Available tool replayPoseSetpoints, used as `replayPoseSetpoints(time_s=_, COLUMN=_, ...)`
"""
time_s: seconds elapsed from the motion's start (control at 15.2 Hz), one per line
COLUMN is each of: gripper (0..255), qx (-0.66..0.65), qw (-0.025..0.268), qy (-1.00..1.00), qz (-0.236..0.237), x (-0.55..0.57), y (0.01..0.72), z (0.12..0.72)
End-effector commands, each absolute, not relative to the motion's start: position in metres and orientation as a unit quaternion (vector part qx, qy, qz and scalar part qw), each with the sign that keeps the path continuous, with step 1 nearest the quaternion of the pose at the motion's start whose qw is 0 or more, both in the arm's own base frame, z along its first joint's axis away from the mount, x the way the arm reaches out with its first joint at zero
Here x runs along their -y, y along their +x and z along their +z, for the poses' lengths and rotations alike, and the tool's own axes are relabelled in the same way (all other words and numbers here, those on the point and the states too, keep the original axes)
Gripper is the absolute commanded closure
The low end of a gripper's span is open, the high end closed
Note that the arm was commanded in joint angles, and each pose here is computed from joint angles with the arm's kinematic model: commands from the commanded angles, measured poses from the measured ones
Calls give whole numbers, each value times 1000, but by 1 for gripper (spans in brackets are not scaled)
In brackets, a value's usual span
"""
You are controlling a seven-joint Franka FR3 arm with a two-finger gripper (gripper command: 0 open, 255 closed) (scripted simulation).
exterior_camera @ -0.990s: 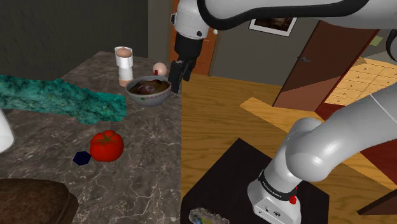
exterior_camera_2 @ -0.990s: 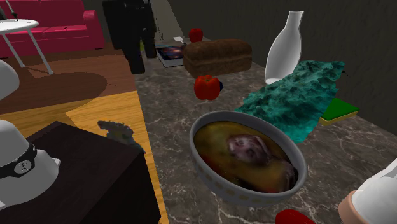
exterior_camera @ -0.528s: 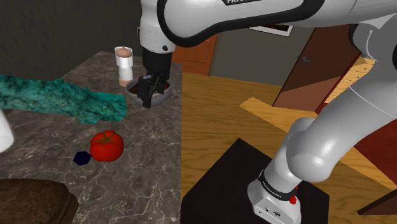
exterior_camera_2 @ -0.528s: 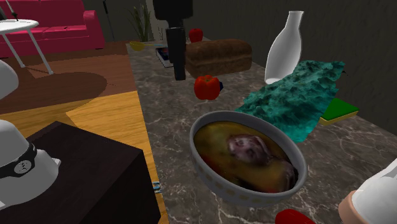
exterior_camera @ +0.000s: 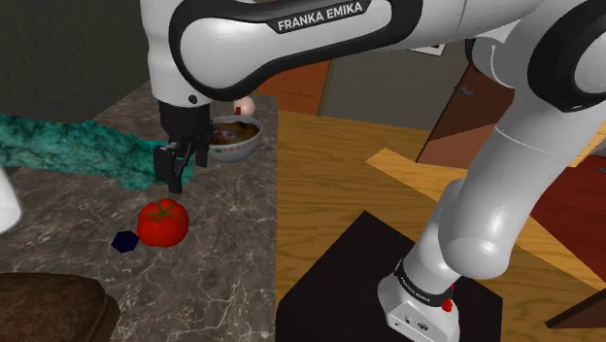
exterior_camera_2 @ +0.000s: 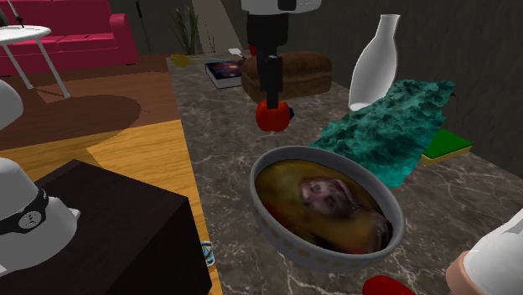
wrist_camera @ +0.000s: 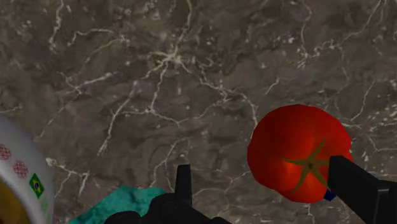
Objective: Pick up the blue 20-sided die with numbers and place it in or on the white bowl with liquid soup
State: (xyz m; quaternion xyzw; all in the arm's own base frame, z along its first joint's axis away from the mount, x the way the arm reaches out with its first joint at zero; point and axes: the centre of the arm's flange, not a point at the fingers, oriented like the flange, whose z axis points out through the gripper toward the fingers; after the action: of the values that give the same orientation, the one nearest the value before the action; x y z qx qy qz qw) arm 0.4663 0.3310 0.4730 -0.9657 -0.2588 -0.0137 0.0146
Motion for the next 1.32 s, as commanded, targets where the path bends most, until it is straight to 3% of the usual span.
replayPoseSetpoints(time_s=0.0, gripper=0, qx=269, qw=19, qy=-963, qz=-10, x=-353, y=470, z=462)
replayPoseSetpoints(time_s=0.53, gripper=0, qx=310, qw=34, qy=-950, qz=6, x=-447, y=487, z=419)
replayPoseSetpoints(time_s=1.25, gripper=0, qx=312, qw=35, qy=-950, qz=6, x=-452, y=486, z=378)
